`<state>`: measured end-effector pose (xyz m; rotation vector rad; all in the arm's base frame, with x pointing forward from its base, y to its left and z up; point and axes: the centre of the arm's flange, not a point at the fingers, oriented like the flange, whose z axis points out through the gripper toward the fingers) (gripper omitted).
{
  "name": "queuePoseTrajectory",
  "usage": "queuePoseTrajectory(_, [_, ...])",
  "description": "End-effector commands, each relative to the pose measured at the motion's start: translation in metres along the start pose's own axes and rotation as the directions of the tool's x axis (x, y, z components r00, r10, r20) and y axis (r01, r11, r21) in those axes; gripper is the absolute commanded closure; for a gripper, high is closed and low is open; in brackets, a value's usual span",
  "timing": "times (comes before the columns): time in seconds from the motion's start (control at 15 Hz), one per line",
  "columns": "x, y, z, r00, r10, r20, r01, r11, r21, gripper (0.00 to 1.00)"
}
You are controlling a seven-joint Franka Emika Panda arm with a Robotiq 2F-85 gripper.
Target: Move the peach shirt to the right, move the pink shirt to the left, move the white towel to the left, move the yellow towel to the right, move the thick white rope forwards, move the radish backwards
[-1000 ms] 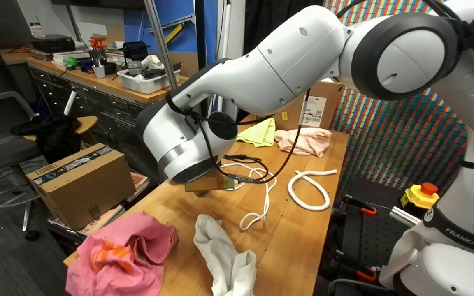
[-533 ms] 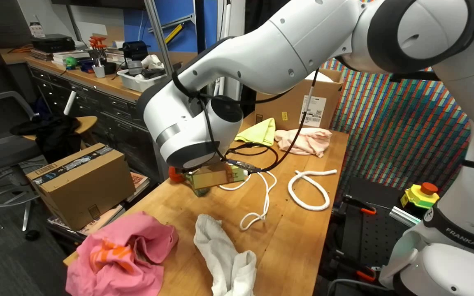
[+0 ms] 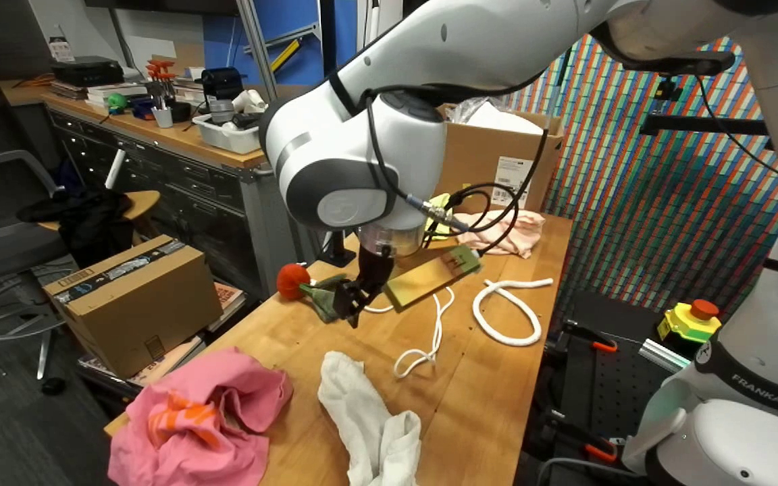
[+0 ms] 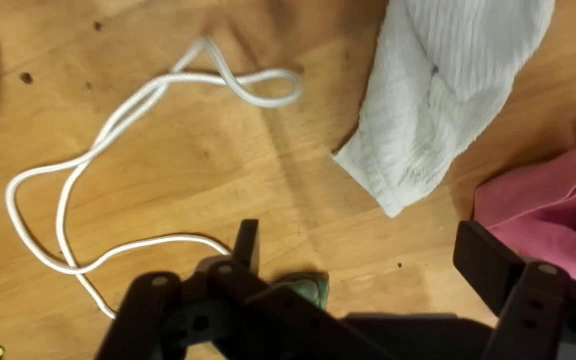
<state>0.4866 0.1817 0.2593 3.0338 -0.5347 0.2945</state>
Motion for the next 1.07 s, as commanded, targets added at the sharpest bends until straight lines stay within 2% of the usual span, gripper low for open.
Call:
queuePoseTrajectory(0.0, [-0.007,0.060,-0.068,0.980,-0.161,0.122,0.165,0.986,-0.028,0.00])
queuePoseTrajectory(0.13, [-0.004,0.087,-0.091,0.951,-0.258,0.169,0.269,0.962,-0.050,0.00])
queuePoseTrajectory(0.27, [0.000,0.118,-0.113,0.913,-0.356,0.197,0.375,0.925,-0.063,0.00])
queuePoseTrajectory(0.47, [0.001,0.171,-0.126,0.846,-0.495,0.199,0.514,0.855,-0.061,0.00])
queuePoseTrajectory(0.73, [-0.001,0.220,-0.129,0.747,-0.636,0.193,0.655,0.754,-0.049,0.00])
queuePoseTrajectory(0.8, [0.004,0.190,-0.098,0.804,-0.558,0.202,0.577,0.815,-0.044,0.00])
queuePoseTrajectory(1.0, [0.007,0.205,-0.107,0.822,-0.537,0.191,0.556,0.828,-0.064,0.00])
